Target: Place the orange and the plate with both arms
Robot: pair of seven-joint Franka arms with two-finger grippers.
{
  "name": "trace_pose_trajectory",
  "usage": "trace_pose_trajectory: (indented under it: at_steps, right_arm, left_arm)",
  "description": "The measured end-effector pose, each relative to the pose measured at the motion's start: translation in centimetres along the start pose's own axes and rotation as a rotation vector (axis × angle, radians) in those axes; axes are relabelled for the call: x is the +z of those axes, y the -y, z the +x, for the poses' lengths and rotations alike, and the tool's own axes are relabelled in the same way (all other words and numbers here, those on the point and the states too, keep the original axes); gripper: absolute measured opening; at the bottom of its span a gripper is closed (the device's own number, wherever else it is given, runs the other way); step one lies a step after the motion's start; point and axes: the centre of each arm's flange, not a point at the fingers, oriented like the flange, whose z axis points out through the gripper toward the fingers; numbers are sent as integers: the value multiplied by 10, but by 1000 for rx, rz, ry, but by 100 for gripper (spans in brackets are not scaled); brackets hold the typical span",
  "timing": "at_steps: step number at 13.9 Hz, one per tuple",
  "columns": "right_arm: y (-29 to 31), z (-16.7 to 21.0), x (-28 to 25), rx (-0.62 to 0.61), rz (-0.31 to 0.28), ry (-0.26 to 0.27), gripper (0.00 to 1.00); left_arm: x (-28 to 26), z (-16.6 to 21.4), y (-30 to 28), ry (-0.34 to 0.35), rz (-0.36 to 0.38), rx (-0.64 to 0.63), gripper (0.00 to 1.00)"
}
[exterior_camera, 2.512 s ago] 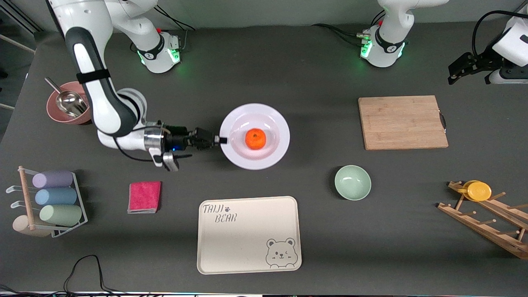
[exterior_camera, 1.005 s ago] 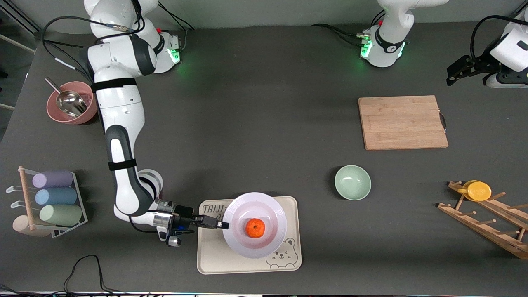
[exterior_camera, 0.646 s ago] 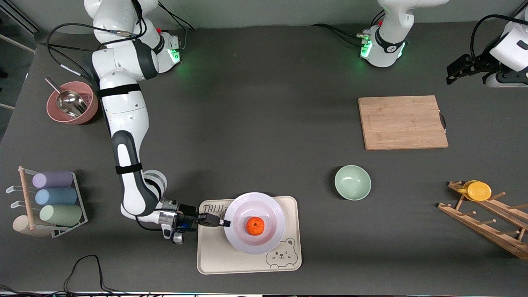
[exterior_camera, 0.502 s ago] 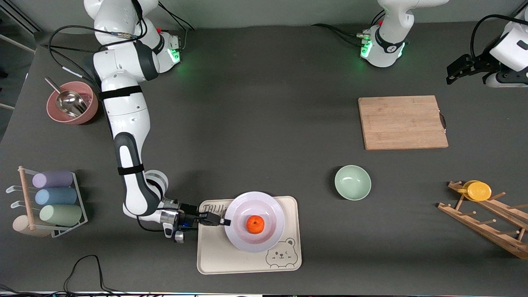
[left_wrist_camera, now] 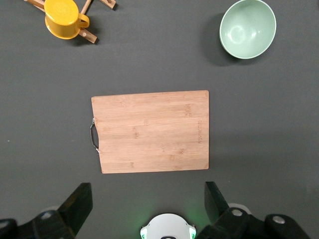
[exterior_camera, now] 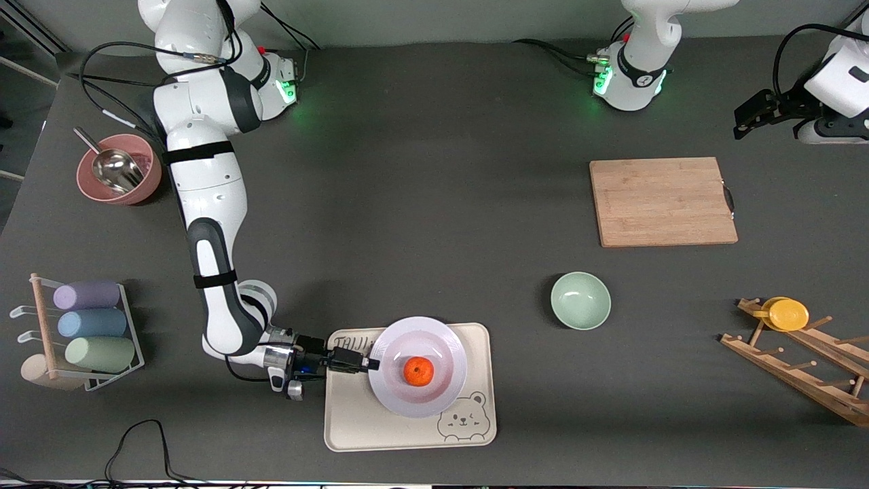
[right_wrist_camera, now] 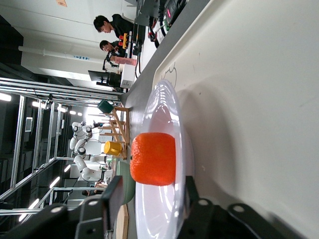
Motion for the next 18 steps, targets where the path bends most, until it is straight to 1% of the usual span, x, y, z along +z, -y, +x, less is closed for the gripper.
trace_pose_trajectory:
  at_steps: [2, 3, 4, 6, 10, 11, 14, 16, 18]
  right_arm:
    - [2, 2, -1, -7, -3, 3, 83]
    - [7, 4, -3, -17, -16, 18, 93]
    - [13, 8, -7, -15, -48, 44, 100]
    - [33, 22, -27, 3, -130, 92, 100]
    - [110, 55, -95, 2, -314, 217, 100]
    - [135, 61, -112, -28, -371, 243, 100]
    - [223, 69, -168, -130, -609, 303, 100]
    - [290, 54, -207, -140, -748, 338, 100]
    - [349, 30, -254, -151, -906, 357, 100]
  left_arm:
    - [0, 0, 0, 0, 0, 1, 100]
    - [0, 0, -1, 0, 0, 1, 100]
    - [0, 0, -1, 0, 1, 1, 100]
    - [0, 1, -1, -2, 1, 1, 100]
    - [1, 2, -1, -3, 1, 2, 100]
    - [1, 2, -1, -3, 1, 2, 100]
    - [1, 3, -1, -2, 1, 2, 100]
    - [1, 3, -1, -2, 1, 3, 100]
    - [2, 4, -2, -5, 2, 5, 100]
